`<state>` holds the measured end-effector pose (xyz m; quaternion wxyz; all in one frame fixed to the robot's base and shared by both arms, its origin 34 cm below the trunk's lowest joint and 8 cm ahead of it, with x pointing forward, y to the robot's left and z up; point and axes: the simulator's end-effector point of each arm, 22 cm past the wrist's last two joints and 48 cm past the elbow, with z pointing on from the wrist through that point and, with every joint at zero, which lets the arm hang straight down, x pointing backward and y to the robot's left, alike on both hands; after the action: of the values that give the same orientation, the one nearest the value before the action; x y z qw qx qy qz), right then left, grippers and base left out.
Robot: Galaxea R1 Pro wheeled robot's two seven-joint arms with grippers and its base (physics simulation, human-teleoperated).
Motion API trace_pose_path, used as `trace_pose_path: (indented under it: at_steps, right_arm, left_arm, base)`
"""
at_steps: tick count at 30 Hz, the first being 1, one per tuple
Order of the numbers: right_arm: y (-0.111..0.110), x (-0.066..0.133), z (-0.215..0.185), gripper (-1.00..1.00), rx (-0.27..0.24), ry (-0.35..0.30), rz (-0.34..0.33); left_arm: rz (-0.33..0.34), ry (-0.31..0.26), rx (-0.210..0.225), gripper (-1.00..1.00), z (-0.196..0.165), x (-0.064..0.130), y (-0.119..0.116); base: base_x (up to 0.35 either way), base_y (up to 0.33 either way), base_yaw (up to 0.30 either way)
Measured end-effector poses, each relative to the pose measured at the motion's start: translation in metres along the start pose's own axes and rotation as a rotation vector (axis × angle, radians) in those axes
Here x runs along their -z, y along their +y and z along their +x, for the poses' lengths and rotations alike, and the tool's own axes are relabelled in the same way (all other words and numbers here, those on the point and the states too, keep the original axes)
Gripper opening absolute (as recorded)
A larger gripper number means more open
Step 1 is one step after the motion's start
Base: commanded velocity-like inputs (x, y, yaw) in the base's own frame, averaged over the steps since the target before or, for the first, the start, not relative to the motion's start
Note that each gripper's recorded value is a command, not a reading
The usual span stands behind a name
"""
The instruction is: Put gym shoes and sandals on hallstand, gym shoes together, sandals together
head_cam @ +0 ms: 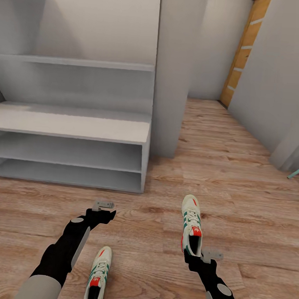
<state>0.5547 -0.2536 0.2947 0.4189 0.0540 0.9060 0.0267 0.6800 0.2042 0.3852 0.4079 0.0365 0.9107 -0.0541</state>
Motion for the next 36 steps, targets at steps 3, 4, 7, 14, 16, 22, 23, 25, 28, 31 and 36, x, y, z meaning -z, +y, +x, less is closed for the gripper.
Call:
trace_pose_path:
  at_steps: [3, 4, 7, 14, 16, 22, 23, 25, 28, 31, 36]
  right_arm:
    - [0.000, 0.000, 0.000, -1.00, 0.000, 0.000, 0.000]
    - [0.000, 0.000, 0.000, -1.00, 0.000, 0.000, 0.000]
    - [0.000, 0.000, 0.000, -1.00, 0.000, 0.000, 0.000]
    - [0.001, 0.000, 0.000, -1.00, 0.000, -0.001, -0.001]
    - [0.001, 0.000, 0.000, -1.00, -0.001, -0.001, -0.001]
    - [0.001, 0.000, 0.000, -1.00, -0.001, -0.001, -0.001]
    - [0.001, 0.000, 0.000, -1.00, -0.001, -0.001, -0.001]
    - [0.000, 0.000, 0.000, -1.00, -0.001, -0.001, 0.000]
    - [-0.001, 0.000, -0.001, -1.00, 0.000, -0.001, 0.002]
    - [-0.002, 0.000, -0.001, -1.00, 0.001, -0.002, 0.002]
    - [-0.001, 0.001, -0.021, -1.00, 0.003, -0.042, -0.002]
  left_arm:
    - [0.000, 0.000, 0.000, 1.00, 0.000, 0.000, 0.000]
    - [0.000, 0.001, 0.000, 1.00, 0.000, 0.000, 0.000]
    - [0.000, 0.000, 0.000, 1.00, 0.000, 0.000, 0.000]
    - [0.000, 0.000, 0.000, 1.00, 0.000, 0.000, 0.000]
    - [0.000, 0.000, 0.000, 1.00, 0.000, 0.000, 0.000]
    - [0.001, 0.002, 0.001, 1.00, 0.001, 0.000, 0.000]
    - [0.001, 0.002, 0.001, 1.00, 0.001, 0.000, 0.000]
    - [0.000, 0.002, 0.002, 1.00, 0.001, 0.000, 0.000]
    - [-0.003, 0.005, 0.003, 1.00, 0.003, -0.001, 0.002]
    - [-0.006, 0.007, 0.002, 1.00, 0.005, -0.001, 0.004]
    - [-0.008, 0.010, 0.001, 1.00, 0.007, -0.001, 0.004]
  base:
    - [-0.204, 0.000, 0.000]
    - [-0.258, 0.000, 0.000]
    - [-0.223, 0.000, 0.000]
    - [-0.083, 0.000, 0.000]
    - [-0.007, 0.000, 0.000]
    - [-0.001, 0.000, -0.031]
    - [0.000, 0.000, -0.127]
    - [0.000, 0.000, -0.187]
    - [-0.083, 0.000, -0.239]
    - [-0.214, 0.000, -0.249]
    - [-0.287, 0.000, -0.200]
